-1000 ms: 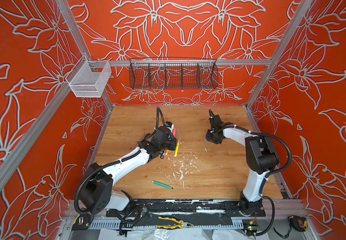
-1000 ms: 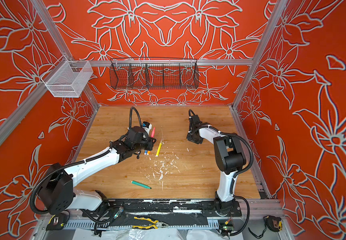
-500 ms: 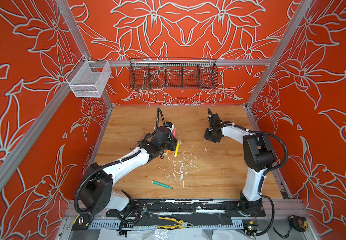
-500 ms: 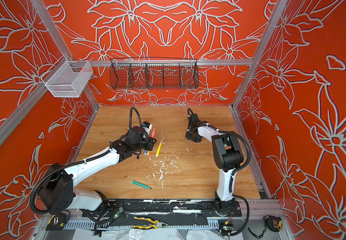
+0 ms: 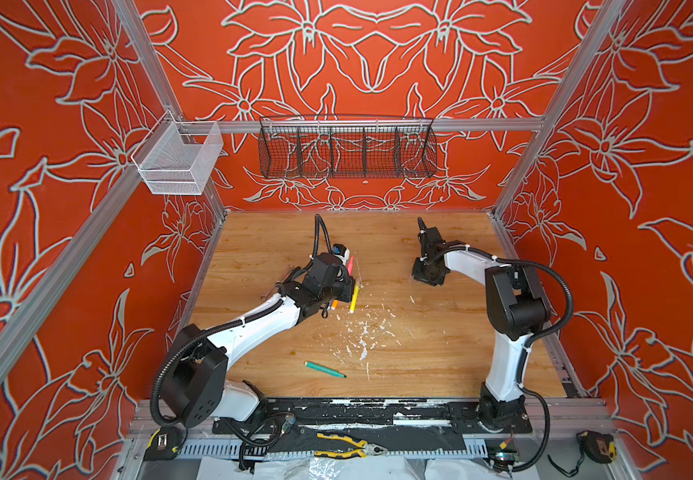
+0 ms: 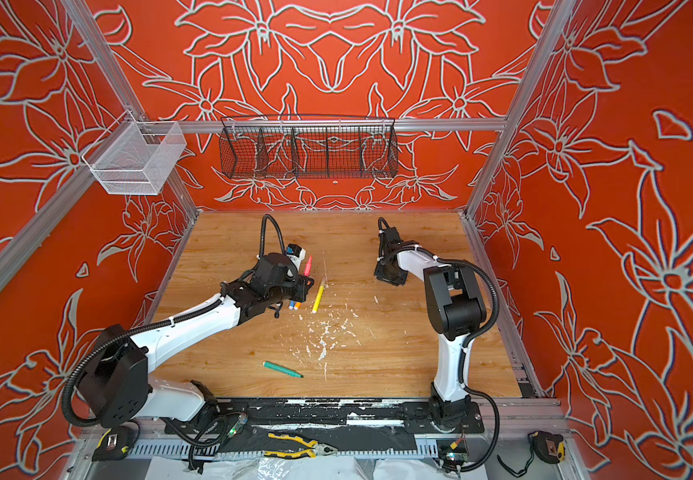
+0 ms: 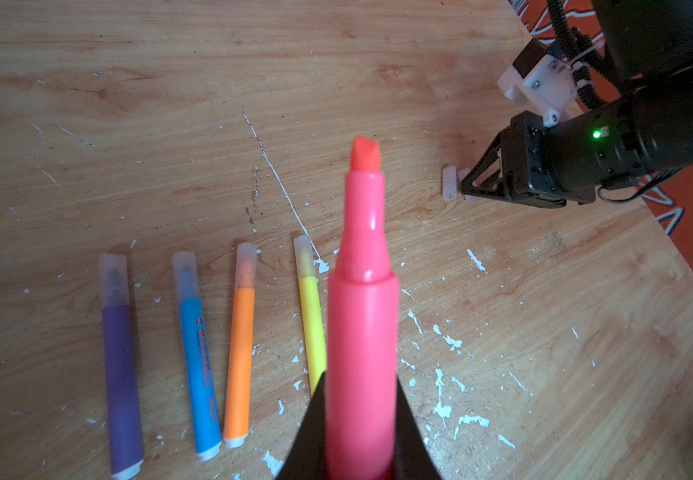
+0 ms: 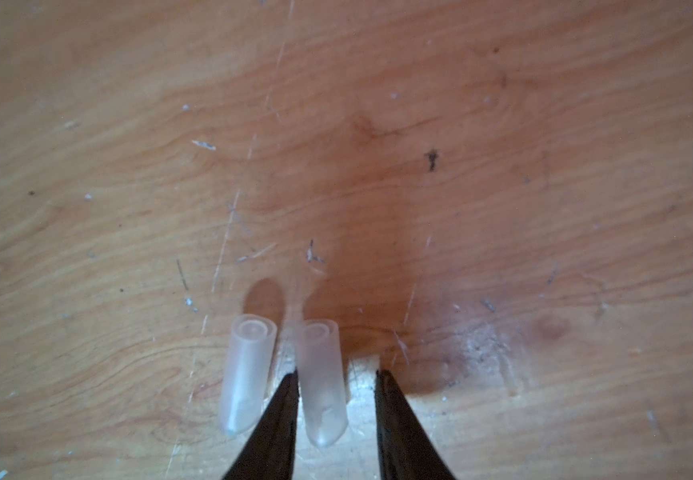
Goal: Insert the pens into the pen caps
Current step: 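Lower the right gripper onto the translucent double cap and grasp one tube, then lift the translucent cap and carry it toward the pink marker tip with the right gripper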
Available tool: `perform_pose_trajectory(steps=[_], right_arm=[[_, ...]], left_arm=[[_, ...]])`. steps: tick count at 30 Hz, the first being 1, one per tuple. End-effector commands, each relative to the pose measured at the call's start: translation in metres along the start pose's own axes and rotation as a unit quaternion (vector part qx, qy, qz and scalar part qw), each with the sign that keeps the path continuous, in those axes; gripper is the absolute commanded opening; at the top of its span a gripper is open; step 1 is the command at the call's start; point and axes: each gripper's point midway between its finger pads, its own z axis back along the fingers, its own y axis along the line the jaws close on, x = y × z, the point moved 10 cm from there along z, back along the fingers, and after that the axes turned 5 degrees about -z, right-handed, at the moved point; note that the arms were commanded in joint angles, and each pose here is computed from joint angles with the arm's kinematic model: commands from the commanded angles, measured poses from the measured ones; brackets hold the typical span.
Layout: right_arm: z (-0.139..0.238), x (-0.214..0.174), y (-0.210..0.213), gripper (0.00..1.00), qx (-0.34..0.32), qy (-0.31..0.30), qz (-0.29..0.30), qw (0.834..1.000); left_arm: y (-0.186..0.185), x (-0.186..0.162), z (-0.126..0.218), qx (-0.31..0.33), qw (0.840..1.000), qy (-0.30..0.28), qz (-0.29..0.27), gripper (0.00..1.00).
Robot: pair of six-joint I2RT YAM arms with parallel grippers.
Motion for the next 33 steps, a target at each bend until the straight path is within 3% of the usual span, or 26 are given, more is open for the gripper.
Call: perform_pose_trajectory(steps=[1, 19, 29, 33], right_arm=[[-0.008, 0.002, -0.004, 0.34, -0.034, 0.011, 0.007, 0.999], [-0.004, -0.001, -0.004, 0.14, -0.024, 0.018, 0.008, 1.0], [0.048, -0.015, -0.019, 0.11, 0.036, -0.068, -0.023, 0.997], [0.088, -0.021, -0.025, 0.1, 0.076, -0.101, -0.041, 0.991]], left_arm=[[-0.004, 0.007, -0.001, -0.011, 1.0, -0.01, -0.002, 0.0], [-0.007, 0.007, -0.001, -0.026, 1.0, -0.006, -0.005, 0.0], [-0.016, 0.008, -0.009, -0.058, 0.998, 0.008, -0.012, 0.0], [-0.02, 0.007, -0.01, -0.074, 0.997, 0.011, -0.013, 0.0]])
